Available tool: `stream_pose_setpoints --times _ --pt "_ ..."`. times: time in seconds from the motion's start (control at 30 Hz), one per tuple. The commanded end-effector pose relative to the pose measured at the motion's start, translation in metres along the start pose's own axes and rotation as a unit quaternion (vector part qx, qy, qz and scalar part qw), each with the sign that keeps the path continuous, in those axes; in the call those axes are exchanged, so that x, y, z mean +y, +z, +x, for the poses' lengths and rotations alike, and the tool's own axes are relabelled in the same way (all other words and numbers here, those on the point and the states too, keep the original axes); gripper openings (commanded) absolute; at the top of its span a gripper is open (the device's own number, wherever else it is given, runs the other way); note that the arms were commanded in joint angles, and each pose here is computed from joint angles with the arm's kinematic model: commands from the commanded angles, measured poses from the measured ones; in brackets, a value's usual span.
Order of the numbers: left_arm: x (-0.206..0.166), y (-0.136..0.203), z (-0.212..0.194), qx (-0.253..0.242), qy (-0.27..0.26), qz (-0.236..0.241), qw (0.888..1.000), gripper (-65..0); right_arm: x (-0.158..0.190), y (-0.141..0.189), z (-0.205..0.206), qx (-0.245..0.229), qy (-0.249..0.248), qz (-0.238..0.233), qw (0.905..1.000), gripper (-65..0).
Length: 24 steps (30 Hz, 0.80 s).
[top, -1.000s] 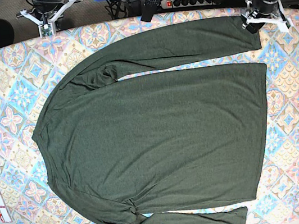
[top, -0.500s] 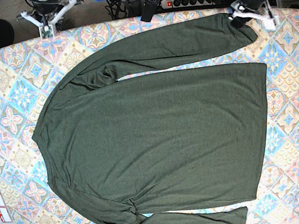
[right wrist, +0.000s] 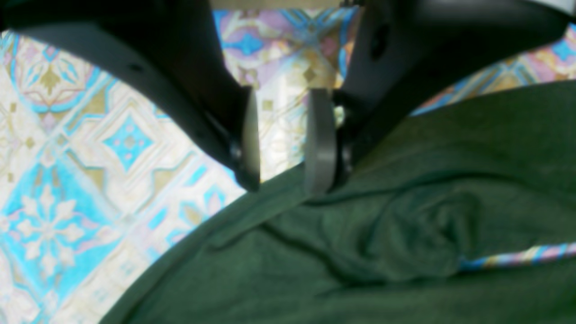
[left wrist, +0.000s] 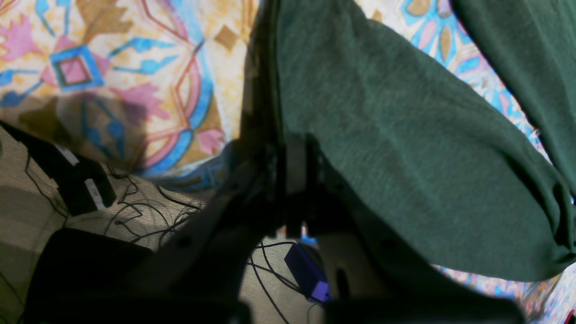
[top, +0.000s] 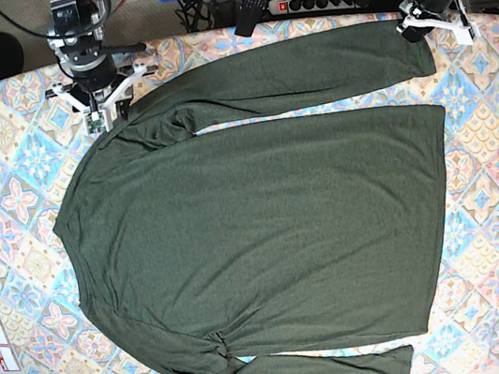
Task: Fold the T-shirt properly
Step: 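Lower the right gripper and grasp the opposite shoulder corner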
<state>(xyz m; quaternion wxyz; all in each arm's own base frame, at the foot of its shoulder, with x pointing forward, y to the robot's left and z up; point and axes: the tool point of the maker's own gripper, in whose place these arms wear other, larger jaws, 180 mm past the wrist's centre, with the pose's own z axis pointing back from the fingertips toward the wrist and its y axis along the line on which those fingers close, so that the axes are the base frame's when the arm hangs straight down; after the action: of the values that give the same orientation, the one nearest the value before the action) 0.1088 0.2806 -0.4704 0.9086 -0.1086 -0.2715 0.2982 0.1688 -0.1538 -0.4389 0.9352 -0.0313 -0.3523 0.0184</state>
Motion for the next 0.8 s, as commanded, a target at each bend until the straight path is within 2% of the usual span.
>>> stream_pose_setpoints --times 0.0,0.17,0.3,0.4,0.53,0.77 --pt "0.003 0.003 0.005 -0.005 -0.008 0.002 1.000 -65.0 -0.002 0.000 0.010 -0.015 0.000 -0.003 0.9999 -46.2" --pt "0.003 0.003 0.005 -0.005 -0.008 0.002 1.000 -65.0 -0.007 -0.015 0.039 -0.023 -0.005 -0.010 0.9997 -44.2" --pt "0.003 0.003 0.005 -0.005 -0.008 0.002 1.000 -65.0 -0.012 -0.026 0.045 -0.017 -0.019 -0.012 0.9996 -42.7" --pt "0.003 0.003 0.005 -0.004 -0.009 0.003 1.000 -65.0 -0.028 -0.034 0.044 -0.014 -0.066 -0.019 0.9975 -41.8" --pt "0.003 0.003 0.005 -0.004 -0.009 0.003 1.000 -65.0 -0.049 -0.042 0.034 -0.004 -0.138 -0.026 0.9901 -39.6" --pt "0.002 0.003 0.004 -0.003 -0.010 0.002 1.000 -65.0 -0.055 -0.052 -0.008 0.043 -0.220 -0.019 0.9743 -37.4"
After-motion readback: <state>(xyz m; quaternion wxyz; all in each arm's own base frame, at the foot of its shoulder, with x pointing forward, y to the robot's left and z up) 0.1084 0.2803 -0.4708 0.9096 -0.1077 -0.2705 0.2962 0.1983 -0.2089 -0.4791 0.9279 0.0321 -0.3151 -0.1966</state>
